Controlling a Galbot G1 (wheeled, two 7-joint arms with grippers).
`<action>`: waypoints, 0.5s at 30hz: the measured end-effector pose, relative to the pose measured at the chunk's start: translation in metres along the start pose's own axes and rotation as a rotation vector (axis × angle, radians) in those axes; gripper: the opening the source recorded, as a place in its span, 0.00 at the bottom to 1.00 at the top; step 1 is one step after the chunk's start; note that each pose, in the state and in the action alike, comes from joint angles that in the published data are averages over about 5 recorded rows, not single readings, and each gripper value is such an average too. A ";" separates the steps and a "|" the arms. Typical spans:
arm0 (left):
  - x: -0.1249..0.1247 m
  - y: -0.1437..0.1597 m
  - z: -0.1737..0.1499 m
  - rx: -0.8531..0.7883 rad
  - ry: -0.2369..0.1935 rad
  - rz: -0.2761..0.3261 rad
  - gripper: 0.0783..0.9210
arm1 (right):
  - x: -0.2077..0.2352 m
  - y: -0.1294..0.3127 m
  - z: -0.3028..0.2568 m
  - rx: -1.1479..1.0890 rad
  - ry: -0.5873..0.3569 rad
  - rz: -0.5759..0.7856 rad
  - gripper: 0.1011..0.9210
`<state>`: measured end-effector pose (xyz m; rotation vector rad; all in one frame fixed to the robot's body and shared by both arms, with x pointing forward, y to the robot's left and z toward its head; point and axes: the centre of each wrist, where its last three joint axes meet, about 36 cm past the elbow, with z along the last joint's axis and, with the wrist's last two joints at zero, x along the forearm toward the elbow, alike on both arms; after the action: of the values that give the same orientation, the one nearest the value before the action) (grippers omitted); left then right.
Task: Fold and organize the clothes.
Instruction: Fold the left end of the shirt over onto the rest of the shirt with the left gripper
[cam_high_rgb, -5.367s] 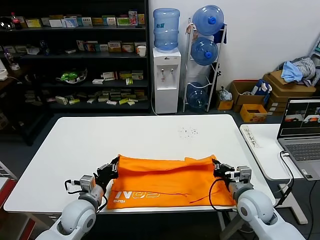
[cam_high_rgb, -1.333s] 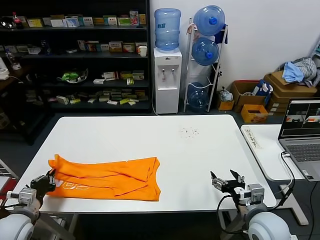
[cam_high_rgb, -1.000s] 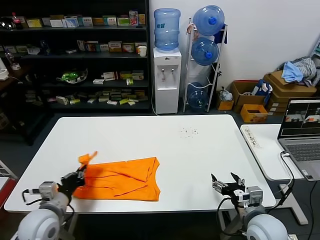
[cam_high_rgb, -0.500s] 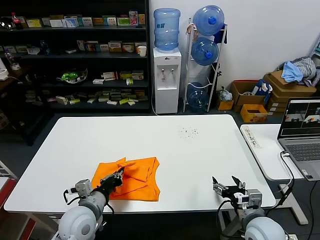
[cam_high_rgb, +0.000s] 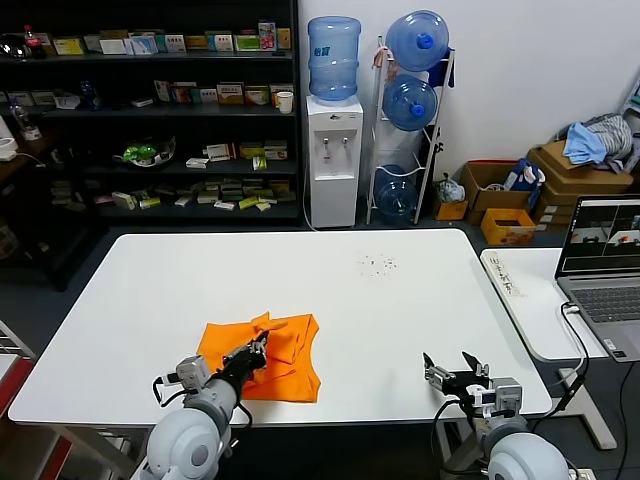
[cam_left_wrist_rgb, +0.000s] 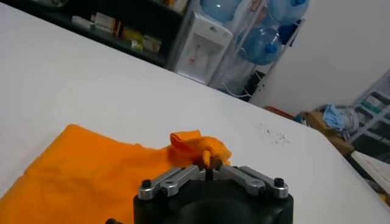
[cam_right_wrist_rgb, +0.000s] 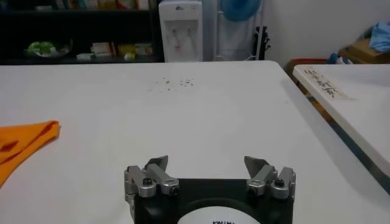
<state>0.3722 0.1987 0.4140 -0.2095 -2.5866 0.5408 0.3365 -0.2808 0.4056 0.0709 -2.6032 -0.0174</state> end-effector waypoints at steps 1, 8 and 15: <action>-0.001 -0.002 0.000 0.002 0.000 0.000 0.04 | 0.000 0.000 0.000 0.000 0.000 0.000 0.88; -0.011 -0.010 0.002 0.010 -0.009 0.000 0.04 | 0.000 0.001 0.001 0.000 0.003 -0.002 0.88; -0.016 -0.015 0.006 0.021 -0.009 0.013 0.07 | -0.002 0.000 0.001 0.000 0.005 -0.003 0.88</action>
<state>0.3828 0.1794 0.4080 -0.2169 -2.5889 0.5744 0.3379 -0.2804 0.4036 0.0745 -2.5986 -0.0184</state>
